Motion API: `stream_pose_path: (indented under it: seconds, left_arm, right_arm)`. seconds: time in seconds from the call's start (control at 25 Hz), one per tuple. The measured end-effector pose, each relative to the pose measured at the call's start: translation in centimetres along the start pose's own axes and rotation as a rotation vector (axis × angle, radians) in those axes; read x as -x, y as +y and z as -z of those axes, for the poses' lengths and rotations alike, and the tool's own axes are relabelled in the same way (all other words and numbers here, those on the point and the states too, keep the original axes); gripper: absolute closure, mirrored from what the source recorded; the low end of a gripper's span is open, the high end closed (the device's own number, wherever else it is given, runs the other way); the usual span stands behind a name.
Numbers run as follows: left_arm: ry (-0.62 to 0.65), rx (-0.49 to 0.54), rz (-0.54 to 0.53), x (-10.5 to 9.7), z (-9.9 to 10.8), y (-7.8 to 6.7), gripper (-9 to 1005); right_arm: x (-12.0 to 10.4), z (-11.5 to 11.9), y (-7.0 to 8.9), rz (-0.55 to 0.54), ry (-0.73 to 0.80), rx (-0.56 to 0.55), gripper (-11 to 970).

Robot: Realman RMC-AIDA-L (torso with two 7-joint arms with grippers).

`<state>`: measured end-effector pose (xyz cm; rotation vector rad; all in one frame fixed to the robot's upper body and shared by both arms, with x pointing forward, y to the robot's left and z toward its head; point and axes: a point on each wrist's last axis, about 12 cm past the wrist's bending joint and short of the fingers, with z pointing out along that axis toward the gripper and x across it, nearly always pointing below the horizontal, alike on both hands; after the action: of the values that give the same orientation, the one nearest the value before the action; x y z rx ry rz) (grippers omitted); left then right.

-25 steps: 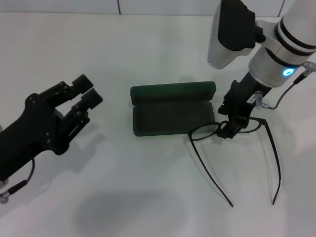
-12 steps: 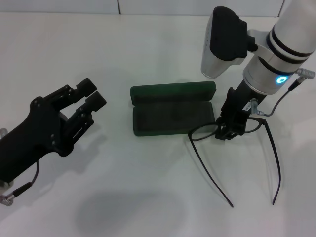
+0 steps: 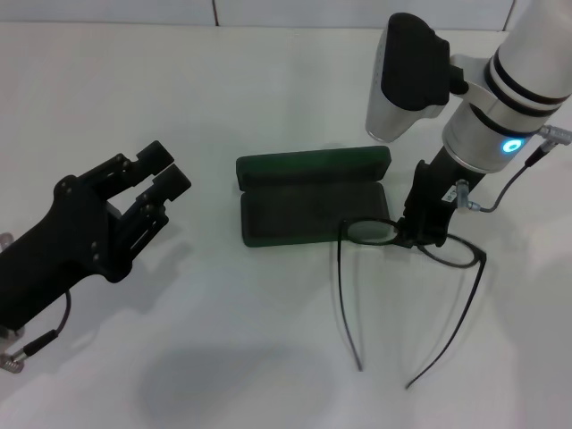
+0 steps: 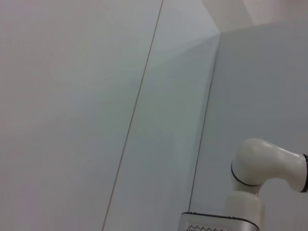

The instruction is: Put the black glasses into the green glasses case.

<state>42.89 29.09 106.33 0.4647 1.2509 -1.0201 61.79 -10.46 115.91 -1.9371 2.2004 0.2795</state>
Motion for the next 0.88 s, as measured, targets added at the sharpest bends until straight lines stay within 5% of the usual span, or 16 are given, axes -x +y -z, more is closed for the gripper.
stream_pose_path:
  seconds: [0.28,0.56,0.88]
  left_arm:
    - [-0.011,0.008,-0.001,0.1,0.2,-0.1,818]
    - [-0.021,-0.052,-0.002,0.4,-0.1,-0.4,839]
    - [-0.037,-0.336,0.034,1.0,-3.9,-1.1,941]
  right_arm:
    - [0.4,0.8,0.7,0.018,-0.026,0.017,856]
    - [-1.4,3.7,3.0,0.037,-0.277,0.052,875]
    - [-6.8,5.5,4.1,0.009,-0.692,0.071,879]
